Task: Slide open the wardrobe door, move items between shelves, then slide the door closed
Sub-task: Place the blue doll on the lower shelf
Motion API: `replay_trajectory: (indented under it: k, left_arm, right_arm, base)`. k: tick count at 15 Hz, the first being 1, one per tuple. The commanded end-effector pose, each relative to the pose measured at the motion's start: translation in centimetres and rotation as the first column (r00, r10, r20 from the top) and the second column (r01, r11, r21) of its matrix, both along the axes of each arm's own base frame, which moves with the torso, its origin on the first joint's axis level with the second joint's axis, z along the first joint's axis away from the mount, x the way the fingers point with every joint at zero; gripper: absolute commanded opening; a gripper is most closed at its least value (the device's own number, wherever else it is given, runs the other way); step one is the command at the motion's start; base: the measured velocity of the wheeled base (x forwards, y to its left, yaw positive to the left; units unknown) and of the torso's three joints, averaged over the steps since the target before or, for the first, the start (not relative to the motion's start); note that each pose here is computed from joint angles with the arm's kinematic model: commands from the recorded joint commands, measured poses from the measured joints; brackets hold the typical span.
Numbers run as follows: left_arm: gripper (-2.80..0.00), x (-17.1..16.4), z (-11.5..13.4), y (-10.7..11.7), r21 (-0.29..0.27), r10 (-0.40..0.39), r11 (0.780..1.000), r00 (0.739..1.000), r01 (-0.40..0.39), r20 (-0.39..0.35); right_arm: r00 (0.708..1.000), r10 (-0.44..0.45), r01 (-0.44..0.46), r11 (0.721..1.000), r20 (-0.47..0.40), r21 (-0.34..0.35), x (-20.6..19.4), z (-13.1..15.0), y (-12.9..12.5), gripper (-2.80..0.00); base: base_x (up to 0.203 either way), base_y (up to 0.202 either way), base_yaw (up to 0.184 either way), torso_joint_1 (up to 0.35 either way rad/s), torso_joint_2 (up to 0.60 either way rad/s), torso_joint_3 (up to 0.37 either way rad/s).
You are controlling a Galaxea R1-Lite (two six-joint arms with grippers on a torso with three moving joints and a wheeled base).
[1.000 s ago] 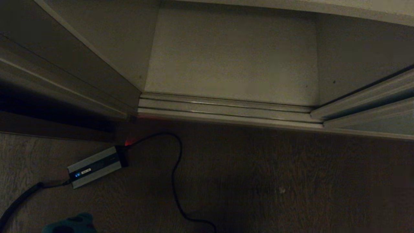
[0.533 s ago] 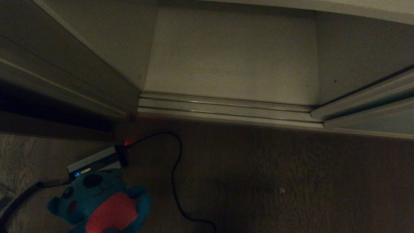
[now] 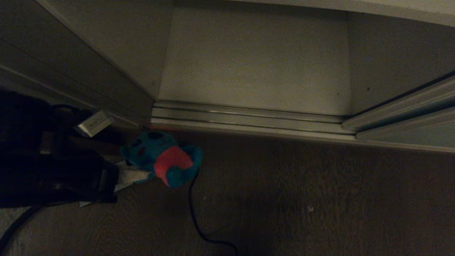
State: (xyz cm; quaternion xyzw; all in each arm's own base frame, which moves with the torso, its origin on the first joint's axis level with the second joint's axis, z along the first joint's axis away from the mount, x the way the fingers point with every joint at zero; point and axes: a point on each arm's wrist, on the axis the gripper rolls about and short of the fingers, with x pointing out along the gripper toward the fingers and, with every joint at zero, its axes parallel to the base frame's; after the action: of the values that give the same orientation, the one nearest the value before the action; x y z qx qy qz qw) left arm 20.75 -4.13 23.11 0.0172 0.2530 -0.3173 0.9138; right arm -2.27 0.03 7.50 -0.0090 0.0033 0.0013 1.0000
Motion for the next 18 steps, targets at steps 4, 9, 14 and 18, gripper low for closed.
replay_trajectory:
  k: [4,9,14,18]
  left_arm:
    - [-2.8,9.2,-0.6,-4.5,0.004,0.043,0.999,0.998,-0.044,0.038]
    - [-2.8,16.6,-0.8,-7.0,-0.079,0.213,0.976,0.957,-0.201,0.196]
    - [-2.8,20.5,0.5,-9.3,-0.24,0.346,0.933,0.856,-0.269,0.384]
    - [-2.8,23.2,-1.3,-11.9,-0.266,0.422,0.905,0.79,-0.333,0.444]
  right_arm:
    - [1.0,0.0,0.0,1.0,-0.006,0.0,0.0,-0.1,0.0,-2.8]
    - [1.0,0.0,0.0,1.0,-0.004,0.0,0.0,-0.1,0.0,-2.8]
    - [1.0,0.0,0.0,1.0,-0.004,0.0,0.0,-0.1,0.0,-2.8]
    - [1.0,0.0,0.0,1.0,-0.005,0.0,0.0,-0.1,0.0,-2.8]
  base:
    - [0.0,0.0,0.0,0.0,0.0,0.0]
    - [0.0,0.0,0.0,0.0,0.0,0.0]
    - [0.0,0.0,0.0,0.0,0.0,0.0]
    - [0.0,0.0,0.0,0.0,0.0,0.0]
